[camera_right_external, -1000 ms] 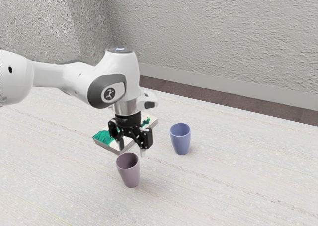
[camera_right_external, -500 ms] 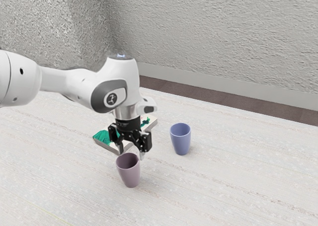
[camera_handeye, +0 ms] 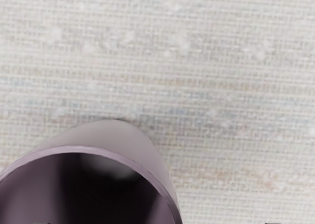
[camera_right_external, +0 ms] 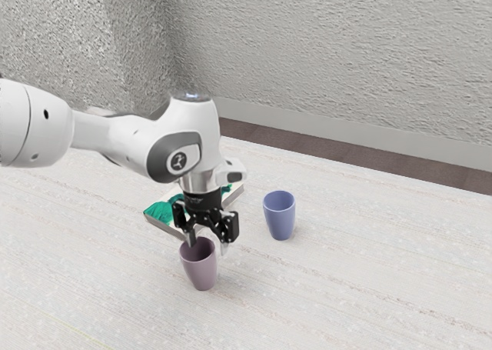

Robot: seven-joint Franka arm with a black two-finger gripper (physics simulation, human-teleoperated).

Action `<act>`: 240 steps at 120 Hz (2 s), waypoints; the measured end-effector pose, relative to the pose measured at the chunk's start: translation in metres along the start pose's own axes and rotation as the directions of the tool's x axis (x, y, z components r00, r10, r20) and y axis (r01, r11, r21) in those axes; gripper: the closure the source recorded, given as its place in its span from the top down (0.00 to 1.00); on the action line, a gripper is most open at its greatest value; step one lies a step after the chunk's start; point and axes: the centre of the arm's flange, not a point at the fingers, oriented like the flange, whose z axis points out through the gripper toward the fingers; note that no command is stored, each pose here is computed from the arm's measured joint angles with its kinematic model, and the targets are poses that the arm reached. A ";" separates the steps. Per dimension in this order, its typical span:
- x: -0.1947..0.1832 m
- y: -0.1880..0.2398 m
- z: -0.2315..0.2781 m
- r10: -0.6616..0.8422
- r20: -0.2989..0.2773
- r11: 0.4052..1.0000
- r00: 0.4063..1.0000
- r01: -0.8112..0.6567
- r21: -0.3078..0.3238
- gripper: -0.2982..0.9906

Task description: Place the left cup onto the right cup

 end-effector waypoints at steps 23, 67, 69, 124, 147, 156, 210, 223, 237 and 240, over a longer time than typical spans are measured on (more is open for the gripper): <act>0.002 0.001 0.007 -0.003 0.006 1.000 1.000 0.003 -0.003 0.66; 0.006 0.000 0.015 -0.013 0.012 1.000 1.000 0.013 -0.010 0.58; 0.006 0.000 0.015 -0.014 0.012 1.000 1.000 0.014 -0.011 0.58; 0.008 -0.003 0.018 -0.025 0.016 1.000 1.000 0.026 -0.015 0.38; 0.010 -0.004 0.019 -0.028 0.018 1.000 0.999 0.028 -0.014 0.29; 0.010 -0.004 0.020 -0.028 0.019 1.000 0.999 0.028 -0.014 0.25; 0.009 -0.002 0.019 -0.029 0.016 1.000 0.999 0.029 -0.006 0.17; 0.008 -0.002 0.015 -0.028 0.010 1.000 1.000 0.028 -0.001 0.16; 0.011 -0.001 0.005 -0.026 -0.007 1.000 1.000 0.026 0.004 0.16; 0.012 0.000 0.002 -0.023 -0.012 1.000 1.000 0.023 0.006 0.16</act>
